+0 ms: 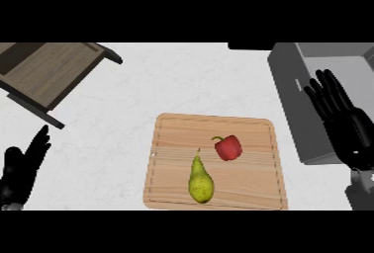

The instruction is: Pick the pear from the cutting board and place it in the cardboard box

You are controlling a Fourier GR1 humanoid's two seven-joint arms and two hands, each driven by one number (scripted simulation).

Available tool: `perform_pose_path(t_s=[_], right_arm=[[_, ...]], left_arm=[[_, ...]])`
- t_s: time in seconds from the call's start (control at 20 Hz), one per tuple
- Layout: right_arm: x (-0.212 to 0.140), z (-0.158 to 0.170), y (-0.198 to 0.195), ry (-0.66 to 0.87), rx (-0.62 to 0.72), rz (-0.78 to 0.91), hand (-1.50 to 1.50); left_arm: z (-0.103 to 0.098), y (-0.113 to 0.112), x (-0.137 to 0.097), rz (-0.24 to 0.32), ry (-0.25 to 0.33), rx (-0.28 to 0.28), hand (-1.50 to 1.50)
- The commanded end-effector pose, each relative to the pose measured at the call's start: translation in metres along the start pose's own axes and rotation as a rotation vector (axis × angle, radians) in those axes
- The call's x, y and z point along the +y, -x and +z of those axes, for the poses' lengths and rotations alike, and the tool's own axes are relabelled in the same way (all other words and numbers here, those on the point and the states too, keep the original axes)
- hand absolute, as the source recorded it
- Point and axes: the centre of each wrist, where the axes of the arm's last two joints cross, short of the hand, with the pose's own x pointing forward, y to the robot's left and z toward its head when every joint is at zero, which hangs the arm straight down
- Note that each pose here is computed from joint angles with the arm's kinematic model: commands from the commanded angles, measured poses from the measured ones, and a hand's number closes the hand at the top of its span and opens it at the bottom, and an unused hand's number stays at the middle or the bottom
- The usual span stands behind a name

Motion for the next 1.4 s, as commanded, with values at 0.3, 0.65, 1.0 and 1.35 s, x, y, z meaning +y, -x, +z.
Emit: perform_pose_path(t_s=[0.3,0.65,1.0,1.35], right_arm=[[0.010,-0.043,-0.088,-0.199,0.062,0.620,-1.50],[0.048,-0.055,-0.065,-0.384,-0.006,0.698,-1.50],[0.095,-0.054,-0.090,-0.612,-0.003,0.925,-1.50],[0.149,-0.068,-0.114,-0.887,0.155,1.187,-1.50]], left_arm=[[-0.010,-0.110,-0.045,-0.032,0.304,-0.592,0.00],[-0.020,-0.118,-0.047,-0.027,0.390,-0.671,0.00],[-0.017,-0.119,-0.071,-0.035,0.384,-0.647,0.00],[-0.033,-0.126,-0.064,-0.034,0.394,-0.664,0.00]])
